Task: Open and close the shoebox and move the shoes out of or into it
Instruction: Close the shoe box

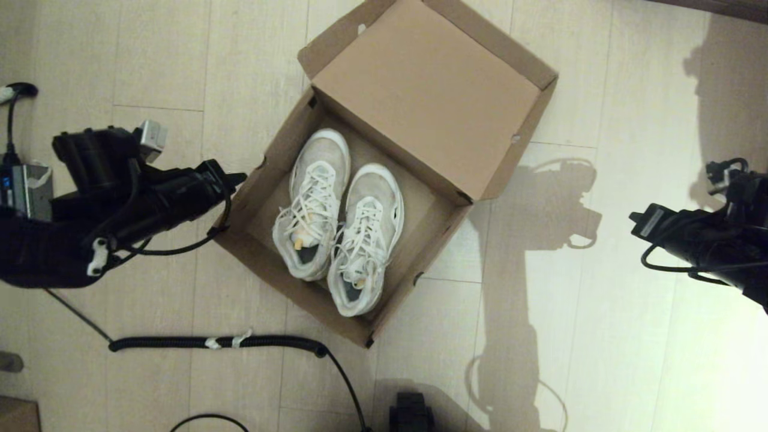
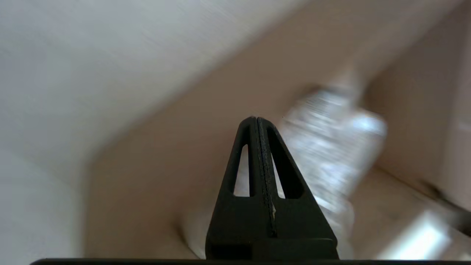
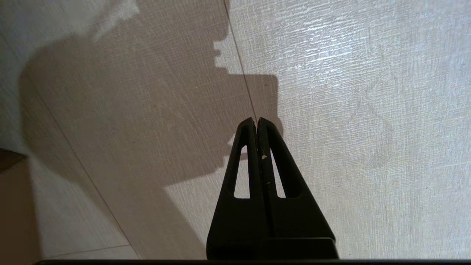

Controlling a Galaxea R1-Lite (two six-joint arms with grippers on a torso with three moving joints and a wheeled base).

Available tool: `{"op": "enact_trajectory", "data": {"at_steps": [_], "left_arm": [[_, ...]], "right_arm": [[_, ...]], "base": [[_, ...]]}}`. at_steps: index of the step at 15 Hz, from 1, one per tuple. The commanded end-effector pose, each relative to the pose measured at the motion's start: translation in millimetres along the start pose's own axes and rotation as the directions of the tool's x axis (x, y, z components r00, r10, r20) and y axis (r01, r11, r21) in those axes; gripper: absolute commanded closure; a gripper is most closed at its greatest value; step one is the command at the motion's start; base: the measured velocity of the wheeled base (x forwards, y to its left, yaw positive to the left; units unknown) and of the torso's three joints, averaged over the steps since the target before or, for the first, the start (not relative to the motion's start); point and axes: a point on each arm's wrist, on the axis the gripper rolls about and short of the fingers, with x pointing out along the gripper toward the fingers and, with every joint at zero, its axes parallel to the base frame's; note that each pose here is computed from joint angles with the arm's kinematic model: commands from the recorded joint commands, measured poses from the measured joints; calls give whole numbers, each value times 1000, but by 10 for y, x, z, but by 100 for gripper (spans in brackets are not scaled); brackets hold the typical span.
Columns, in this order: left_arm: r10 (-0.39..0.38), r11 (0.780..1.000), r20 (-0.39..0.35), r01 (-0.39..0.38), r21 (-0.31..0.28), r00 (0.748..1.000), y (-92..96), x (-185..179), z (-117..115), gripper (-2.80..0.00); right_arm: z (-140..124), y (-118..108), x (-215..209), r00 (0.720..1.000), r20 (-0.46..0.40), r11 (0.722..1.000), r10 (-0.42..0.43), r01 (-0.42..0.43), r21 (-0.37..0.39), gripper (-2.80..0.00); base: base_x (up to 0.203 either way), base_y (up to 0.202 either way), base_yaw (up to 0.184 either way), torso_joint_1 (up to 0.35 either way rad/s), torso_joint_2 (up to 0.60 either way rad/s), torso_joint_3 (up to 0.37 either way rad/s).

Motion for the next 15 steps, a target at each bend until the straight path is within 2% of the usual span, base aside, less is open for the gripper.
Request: {"op": "enact_trajectory", "data": {"at_steps": [1, 2, 3, 4, 5, 6, 7, 9, 12, 14, 15], "left_arm": [[-81, 996, -6, 80, -24, 997, -374, -309, -14, 0], [-71, 997, -22, 70, -35, 997, -408, -378, -74, 0], [-37, 999, -9, 37, -2, 999, -352, -391, -59, 0], [18, 998, 11, -19, 66, 1000, -195, -399, -8, 0], [79, 982, 27, -82, 171, 997, 6, -387, 31, 0], [118, 961, 53, -127, 245, 992, 190, -355, 76, 0], [121, 949, 92, -142, 282, 988, 300, -310, 124, 0], [132, 942, 97, -156, 297, 986, 472, -201, 99, 0], [172, 948, 5, -167, 272, 985, 730, -8, -190, 0], [166, 959, -73, -144, 243, 983, 729, -19, -412, 0], [140, 973, -108, -116, 201, 984, 618, -42, -513, 0]], "right_arm": [[36, 20, -36, 1000, 16, 1000, 8, -8, 2, 0], [50, 27, -63, 1000, 21, 1000, 10, -10, 2, 0], [47, 23, -84, 1000, 21, 1000, 8, -8, 2, 0], [40, 26, -94, 1000, 18, 1000, 9, -9, 2, 0], [28, 19, -101, 1000, 14, 1000, 7, -7, 2, 0], [24, 21, -112, 1000, 13, 1000, 7, -7, 2, 0], [22, 15, -113, 1000, 12, 1000, 5, -5, 3, 0], [4, 13, -117, 1000, 5, 1000, 5, -5, 3, 0], [-8, 6, -110, 1000, 1, 1000, 3, -3, 3, 0], [-46, -9, -117, 1000, -13, 1000, -2, 2, 3, 0], [-66, -18, -120, 1000, -21, 1000, -4, 4, 4, 0]], "base": [[0, 0, 0, 0, 0, 0], [0, 0, 0, 0, 0, 0], [0, 0, 0, 0, 0, 0], [0, 0, 0, 0, 0, 0], [0, 0, 0, 0, 0, 0], [0, 0, 0, 0, 0, 0], [0, 0, 0, 0, 0, 0], [0, 0, 0, 0, 0, 0], [0, 0, 0, 0, 0, 0], [0, 0, 0, 0, 0, 0], [0, 0, 0, 0, 0, 0]]}}
